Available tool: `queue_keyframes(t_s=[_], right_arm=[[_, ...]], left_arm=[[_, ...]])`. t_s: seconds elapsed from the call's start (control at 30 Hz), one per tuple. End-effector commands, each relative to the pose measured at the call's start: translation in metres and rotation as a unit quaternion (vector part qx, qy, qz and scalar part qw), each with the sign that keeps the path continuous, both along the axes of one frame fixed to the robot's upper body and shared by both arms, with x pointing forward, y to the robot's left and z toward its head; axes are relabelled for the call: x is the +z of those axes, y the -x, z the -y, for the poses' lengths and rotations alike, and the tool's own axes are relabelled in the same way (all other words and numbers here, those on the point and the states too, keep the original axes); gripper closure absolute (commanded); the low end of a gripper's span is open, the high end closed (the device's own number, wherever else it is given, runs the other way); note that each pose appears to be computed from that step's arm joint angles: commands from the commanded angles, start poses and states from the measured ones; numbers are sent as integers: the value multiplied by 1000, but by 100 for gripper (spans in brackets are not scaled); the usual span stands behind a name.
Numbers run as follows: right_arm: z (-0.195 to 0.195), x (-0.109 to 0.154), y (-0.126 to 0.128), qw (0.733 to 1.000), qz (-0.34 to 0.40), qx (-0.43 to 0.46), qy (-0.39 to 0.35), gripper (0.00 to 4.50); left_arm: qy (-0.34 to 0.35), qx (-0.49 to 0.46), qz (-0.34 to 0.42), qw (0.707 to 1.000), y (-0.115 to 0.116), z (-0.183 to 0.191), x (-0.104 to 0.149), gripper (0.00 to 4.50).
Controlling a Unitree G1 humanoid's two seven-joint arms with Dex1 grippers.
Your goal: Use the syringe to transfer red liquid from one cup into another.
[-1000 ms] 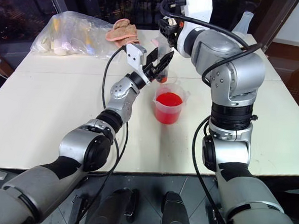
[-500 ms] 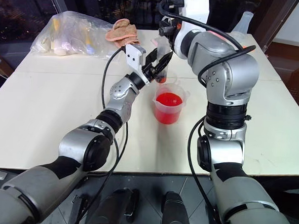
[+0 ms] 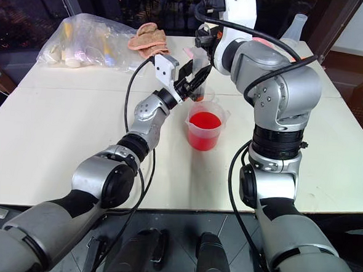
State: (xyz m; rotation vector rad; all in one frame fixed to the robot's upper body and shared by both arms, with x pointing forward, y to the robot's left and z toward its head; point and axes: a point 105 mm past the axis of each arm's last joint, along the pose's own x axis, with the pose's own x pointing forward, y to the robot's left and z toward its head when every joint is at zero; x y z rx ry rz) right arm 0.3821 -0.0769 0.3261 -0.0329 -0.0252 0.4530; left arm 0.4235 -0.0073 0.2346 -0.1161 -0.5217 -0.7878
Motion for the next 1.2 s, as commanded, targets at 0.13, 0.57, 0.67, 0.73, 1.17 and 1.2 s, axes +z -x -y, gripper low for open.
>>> queue_keyframes(t_s=[0.13,0.57,0.67,0.73,1.17,1.2], right_arm=[[-27,-15,11,998,-26,63,13,373],[-33,-25,15,996,-39,72,17,373],[-33,-28,15,996,-45,72,17,373],[-33,-30,14,996,-47,72,18,373],[-33,-24,15,997,-29,73,16,373],[-32,-22,15,997,-27,72,15,373]], left_arm=[[19,7,39,999,1,0,30,299],[27,14,40,999,-1,-1,38,299],[29,15,40,999,-1,-1,40,299],[31,16,41,999,-1,-1,41,299],[34,24,46,998,-3,-3,49,299],[34,24,46,998,-3,-3,49,299]])
